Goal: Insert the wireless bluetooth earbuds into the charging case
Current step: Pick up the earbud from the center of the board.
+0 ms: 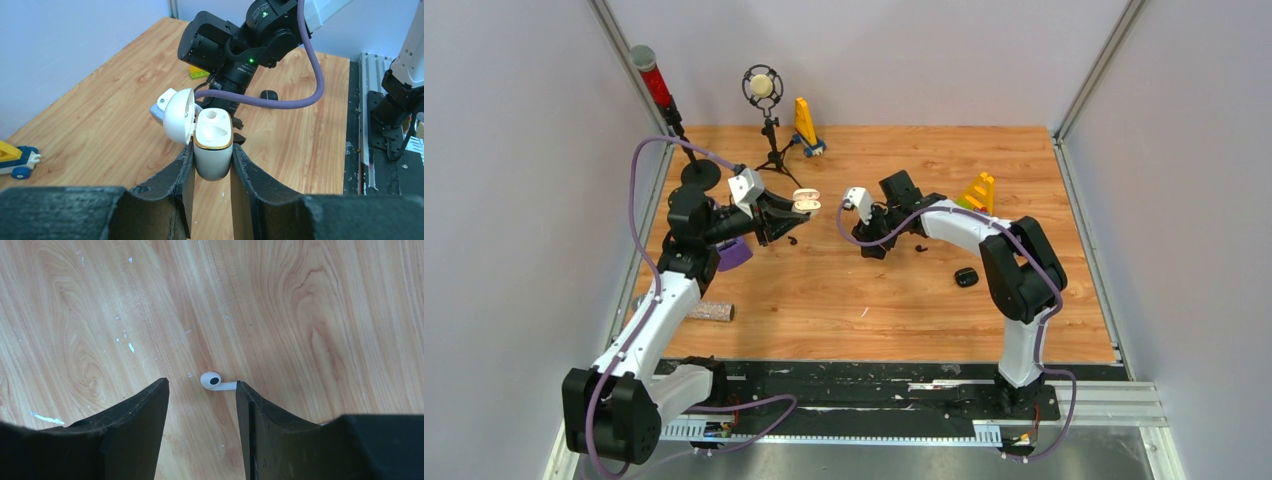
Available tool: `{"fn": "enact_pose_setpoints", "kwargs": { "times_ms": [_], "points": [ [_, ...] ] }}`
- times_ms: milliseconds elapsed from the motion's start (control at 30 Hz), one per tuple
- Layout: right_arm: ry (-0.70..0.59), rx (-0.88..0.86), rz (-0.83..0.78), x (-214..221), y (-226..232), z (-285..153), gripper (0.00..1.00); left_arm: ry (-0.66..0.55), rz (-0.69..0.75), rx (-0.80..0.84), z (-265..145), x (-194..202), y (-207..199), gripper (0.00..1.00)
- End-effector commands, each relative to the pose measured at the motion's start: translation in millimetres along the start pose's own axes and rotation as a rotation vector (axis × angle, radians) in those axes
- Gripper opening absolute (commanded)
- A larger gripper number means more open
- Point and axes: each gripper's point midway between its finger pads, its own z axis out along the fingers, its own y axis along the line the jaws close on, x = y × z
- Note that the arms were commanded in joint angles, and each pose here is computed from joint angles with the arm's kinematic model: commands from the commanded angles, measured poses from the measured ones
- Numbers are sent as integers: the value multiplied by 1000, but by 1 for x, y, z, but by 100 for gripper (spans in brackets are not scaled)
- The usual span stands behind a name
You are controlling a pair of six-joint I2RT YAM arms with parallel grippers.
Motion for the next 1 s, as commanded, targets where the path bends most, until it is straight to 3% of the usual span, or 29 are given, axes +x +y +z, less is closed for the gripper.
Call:
{"fn": "enact_pose_setpoints", "kwargs": {
  "times_ms": [0, 500, 967],
  "points": [
    [-28, 17, -53, -10, -2, -4, 53, -27, 35, 17, 0, -10, -3, 23],
    [-23, 35, -187, 1, -2, 1, 49, -21, 19, 21, 2, -6, -1, 24],
    [66, 102, -547, -17, -12, -10, 53, -17, 9, 37, 3, -3, -3, 23]
  ]
}}
